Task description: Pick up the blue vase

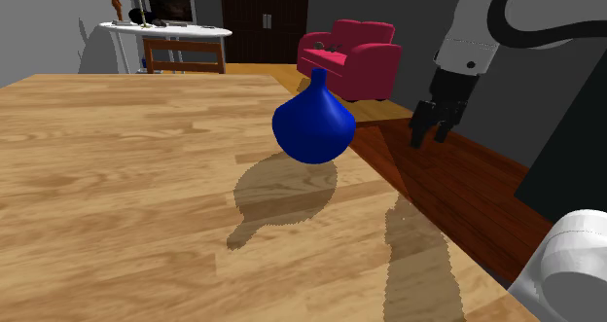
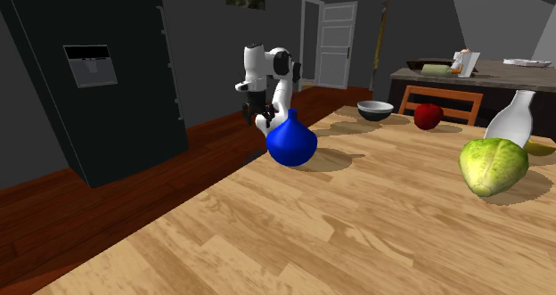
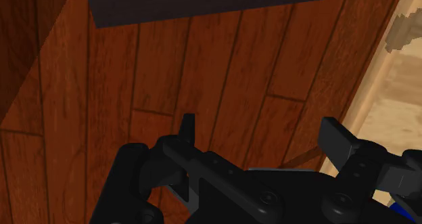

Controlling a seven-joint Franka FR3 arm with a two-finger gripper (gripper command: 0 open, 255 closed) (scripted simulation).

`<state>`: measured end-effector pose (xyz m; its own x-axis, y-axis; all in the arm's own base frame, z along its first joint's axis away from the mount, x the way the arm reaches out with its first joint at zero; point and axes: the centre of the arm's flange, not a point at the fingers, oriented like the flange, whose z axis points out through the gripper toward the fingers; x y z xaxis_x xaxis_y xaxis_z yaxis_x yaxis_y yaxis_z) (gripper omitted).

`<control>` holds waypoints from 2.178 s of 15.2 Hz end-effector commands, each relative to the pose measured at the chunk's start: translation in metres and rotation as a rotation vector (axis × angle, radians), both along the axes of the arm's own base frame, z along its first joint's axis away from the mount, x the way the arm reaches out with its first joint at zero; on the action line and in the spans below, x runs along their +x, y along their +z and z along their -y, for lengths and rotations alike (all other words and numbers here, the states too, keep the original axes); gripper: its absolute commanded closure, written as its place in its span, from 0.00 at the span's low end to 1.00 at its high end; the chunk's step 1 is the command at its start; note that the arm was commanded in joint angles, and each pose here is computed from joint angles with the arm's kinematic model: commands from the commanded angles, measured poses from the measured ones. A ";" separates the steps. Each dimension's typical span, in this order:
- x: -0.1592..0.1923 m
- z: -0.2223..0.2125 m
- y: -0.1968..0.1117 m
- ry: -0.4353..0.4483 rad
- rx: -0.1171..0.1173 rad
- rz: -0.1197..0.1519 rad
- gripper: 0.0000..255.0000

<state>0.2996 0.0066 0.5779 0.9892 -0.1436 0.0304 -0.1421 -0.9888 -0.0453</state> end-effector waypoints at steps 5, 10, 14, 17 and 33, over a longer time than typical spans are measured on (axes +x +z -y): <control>0.030 -0.033 0.030 0.014 -0.008 0.002 0.00; 0.066 -0.076 0.066 0.031 -0.017 0.003 0.00; 0.094 -0.110 0.095 0.045 -0.025 0.005 0.00; 0.115 -0.137 0.117 0.056 -0.031 0.006 0.00; 0.164 -0.201 0.128 0.081 -0.045 0.009 0.00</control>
